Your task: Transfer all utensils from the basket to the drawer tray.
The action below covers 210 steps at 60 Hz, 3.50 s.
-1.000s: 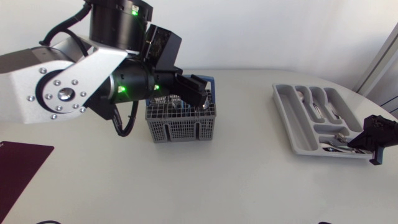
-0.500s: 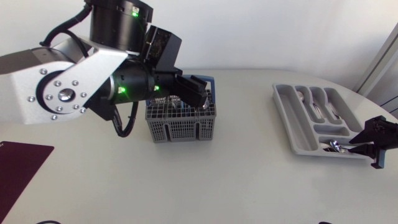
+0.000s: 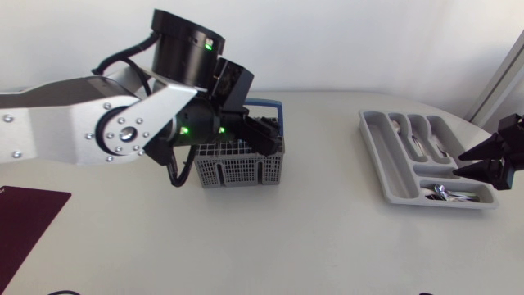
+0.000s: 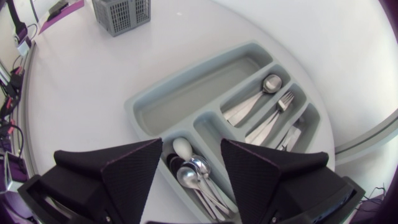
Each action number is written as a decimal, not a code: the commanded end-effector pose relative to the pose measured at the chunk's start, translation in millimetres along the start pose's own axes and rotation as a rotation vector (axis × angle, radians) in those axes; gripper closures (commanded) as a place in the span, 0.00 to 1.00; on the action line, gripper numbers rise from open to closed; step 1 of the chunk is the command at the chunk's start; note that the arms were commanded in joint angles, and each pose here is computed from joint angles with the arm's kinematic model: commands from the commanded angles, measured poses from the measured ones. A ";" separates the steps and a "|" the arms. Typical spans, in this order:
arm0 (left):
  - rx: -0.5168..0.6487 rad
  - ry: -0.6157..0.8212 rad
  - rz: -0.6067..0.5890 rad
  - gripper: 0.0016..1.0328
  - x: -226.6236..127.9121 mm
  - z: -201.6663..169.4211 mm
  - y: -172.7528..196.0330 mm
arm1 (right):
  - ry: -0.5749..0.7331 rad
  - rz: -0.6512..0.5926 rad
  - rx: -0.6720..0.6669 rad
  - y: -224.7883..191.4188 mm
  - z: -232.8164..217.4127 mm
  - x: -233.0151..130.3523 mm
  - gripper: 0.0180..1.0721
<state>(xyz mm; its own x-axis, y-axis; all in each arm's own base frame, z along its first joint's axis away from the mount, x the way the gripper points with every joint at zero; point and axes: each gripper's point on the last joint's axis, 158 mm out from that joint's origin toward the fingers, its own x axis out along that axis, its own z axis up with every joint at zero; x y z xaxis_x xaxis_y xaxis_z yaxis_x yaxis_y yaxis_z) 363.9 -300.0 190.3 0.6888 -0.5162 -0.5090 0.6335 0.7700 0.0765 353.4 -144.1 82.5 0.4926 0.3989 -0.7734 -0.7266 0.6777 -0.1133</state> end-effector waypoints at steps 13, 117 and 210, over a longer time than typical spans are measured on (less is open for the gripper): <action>-0.076 0.105 -0.038 0.22 39.9 -19.7 1.4 | -0.038 0.151 0.079 71.2 36.9 24.0 0.32; -0.313 0.208 -0.207 0.94 87.9 -38.3 10.4 | -0.069 0.272 0.001 190.3 92.9 82.4 0.32; -0.217 0.034 -0.684 0.97 -71.0 3.2 -78.4 | -0.353 0.388 -0.252 309.7 251.2 47.1 0.32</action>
<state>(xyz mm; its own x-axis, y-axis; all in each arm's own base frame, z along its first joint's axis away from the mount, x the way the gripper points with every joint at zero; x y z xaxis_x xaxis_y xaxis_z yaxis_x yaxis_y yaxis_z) 281.9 -322.6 222.6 0.1844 -0.8916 -0.4136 0.8116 0.3755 -0.4476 275.9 229.2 162.5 0.2839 0.7867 -0.5482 -0.9511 0.3035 -0.0571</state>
